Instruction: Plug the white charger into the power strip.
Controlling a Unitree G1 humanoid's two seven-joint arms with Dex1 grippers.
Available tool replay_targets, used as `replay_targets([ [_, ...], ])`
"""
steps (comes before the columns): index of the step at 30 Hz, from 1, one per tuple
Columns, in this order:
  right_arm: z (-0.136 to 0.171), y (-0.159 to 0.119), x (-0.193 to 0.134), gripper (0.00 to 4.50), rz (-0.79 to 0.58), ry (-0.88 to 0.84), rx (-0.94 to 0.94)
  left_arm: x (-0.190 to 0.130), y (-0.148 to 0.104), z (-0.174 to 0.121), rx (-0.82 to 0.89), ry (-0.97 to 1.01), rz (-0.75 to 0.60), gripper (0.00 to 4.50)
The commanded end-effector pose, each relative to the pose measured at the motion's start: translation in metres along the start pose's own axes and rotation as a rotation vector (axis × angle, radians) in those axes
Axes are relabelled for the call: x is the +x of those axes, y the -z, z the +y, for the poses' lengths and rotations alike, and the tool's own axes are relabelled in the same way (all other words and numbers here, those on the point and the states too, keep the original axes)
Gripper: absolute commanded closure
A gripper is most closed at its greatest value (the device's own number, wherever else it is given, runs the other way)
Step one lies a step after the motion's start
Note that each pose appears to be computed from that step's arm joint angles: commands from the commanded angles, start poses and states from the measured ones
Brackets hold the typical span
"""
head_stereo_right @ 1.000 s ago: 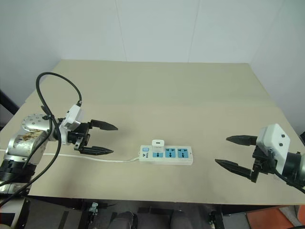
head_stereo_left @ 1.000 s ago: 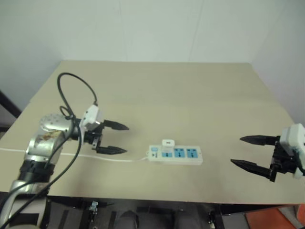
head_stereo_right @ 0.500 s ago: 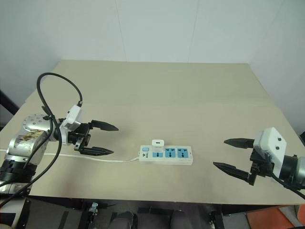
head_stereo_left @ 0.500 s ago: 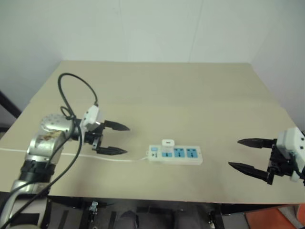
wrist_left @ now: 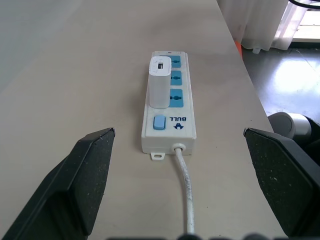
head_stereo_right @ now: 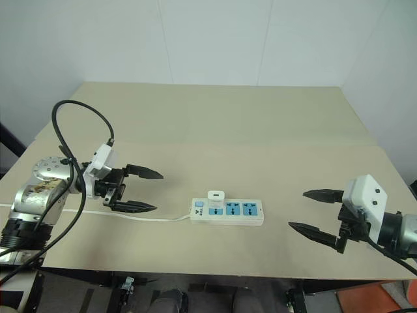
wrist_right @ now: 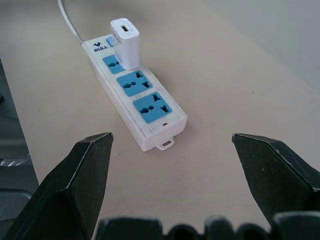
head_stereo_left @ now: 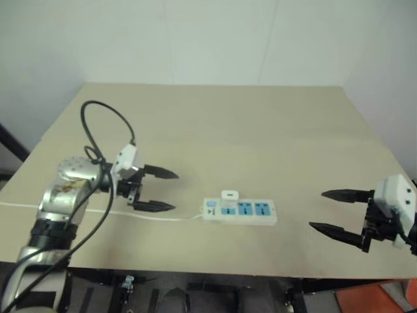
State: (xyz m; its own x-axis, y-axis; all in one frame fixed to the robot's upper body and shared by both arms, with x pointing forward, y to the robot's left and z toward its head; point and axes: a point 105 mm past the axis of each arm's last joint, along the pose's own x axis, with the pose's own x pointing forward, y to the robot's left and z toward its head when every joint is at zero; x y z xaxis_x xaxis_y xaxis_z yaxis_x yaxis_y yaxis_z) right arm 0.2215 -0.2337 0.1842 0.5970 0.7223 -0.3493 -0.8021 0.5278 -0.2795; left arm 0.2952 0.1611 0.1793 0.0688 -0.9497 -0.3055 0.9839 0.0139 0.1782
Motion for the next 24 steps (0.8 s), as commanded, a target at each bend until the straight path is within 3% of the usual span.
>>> replay_targets([
  [1,-0.0008,-0.0093,-0.0012,0.00,-0.018,0.008,-0.053,-0.0003,-0.0084,0.0008,0.041,0.003,-0.012,0.01],
  [24,-0.0004,-0.0077,0.0068,0.00,-0.007,-0.008,-0.102,0.0021,-0.0083,0.0012,0.048,-0.005,-0.019,0.01],
])
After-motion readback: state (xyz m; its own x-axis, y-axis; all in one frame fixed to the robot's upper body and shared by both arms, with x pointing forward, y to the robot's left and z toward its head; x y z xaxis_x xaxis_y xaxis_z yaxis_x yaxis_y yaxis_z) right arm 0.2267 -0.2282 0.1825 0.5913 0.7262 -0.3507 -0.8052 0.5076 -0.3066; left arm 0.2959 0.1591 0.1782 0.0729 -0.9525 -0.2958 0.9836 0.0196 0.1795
